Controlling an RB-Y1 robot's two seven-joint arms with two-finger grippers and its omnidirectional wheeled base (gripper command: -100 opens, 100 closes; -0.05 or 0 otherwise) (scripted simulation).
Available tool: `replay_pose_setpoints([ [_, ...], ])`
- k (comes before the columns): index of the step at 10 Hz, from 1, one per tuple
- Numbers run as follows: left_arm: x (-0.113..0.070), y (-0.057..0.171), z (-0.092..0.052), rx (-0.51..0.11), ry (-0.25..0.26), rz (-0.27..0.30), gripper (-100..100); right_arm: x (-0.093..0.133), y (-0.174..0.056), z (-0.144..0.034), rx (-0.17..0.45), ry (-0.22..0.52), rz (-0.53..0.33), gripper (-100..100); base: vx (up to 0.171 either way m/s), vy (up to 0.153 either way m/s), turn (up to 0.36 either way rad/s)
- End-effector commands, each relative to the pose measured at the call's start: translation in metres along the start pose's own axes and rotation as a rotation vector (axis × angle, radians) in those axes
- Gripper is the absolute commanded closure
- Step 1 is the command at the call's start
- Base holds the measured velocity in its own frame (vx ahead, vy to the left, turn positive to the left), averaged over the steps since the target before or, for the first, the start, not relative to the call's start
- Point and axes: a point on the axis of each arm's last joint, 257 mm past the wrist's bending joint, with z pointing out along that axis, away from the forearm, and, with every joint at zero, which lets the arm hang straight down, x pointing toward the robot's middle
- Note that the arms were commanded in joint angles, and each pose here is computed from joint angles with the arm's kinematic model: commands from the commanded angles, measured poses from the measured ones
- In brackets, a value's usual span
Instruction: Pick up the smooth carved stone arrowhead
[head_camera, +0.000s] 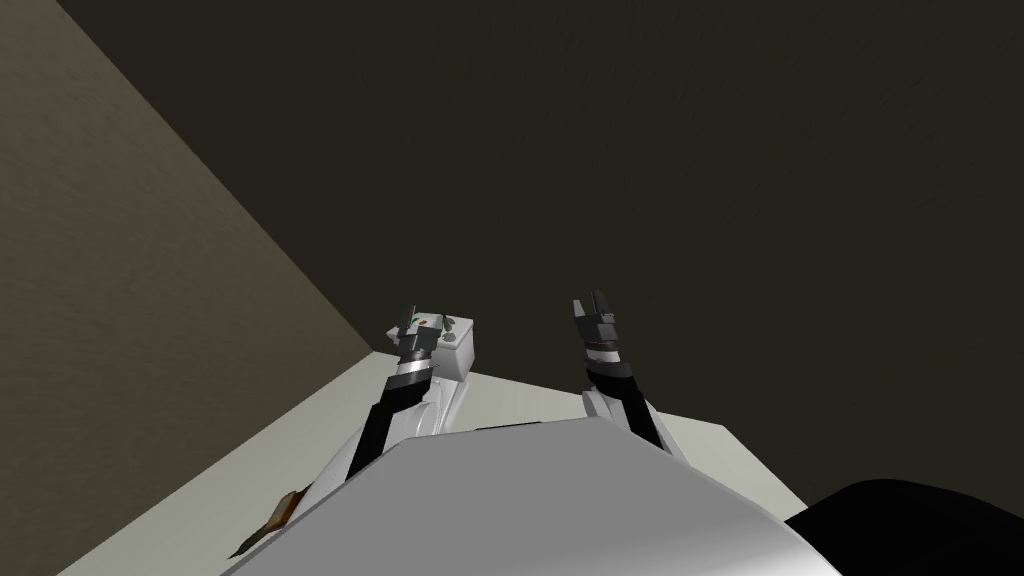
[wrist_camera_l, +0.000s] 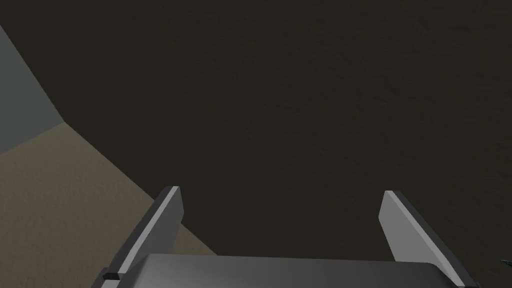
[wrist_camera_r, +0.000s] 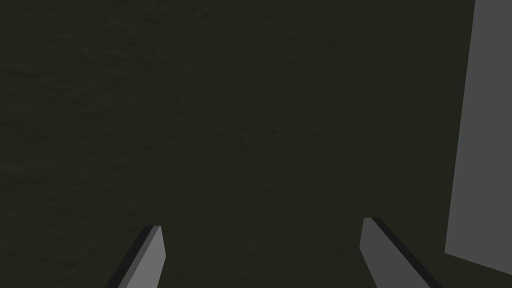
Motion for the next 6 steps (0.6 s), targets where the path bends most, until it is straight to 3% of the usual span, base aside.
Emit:
replay_pose_setpoints([
  [1,0.002,0.007,0.003,-0.037,0.036,0.033,-100,0.0,0.0,0.0,0.0,0.0,0.0,0,-0.008,-0.002,0.014],
  [6,0.004,0.028,0.015,-0.13,0.093,0.11,-100,0.0,0.0,0.0,0.0,0.0,0.0,0,-0.014,-0.002,0.009],
])
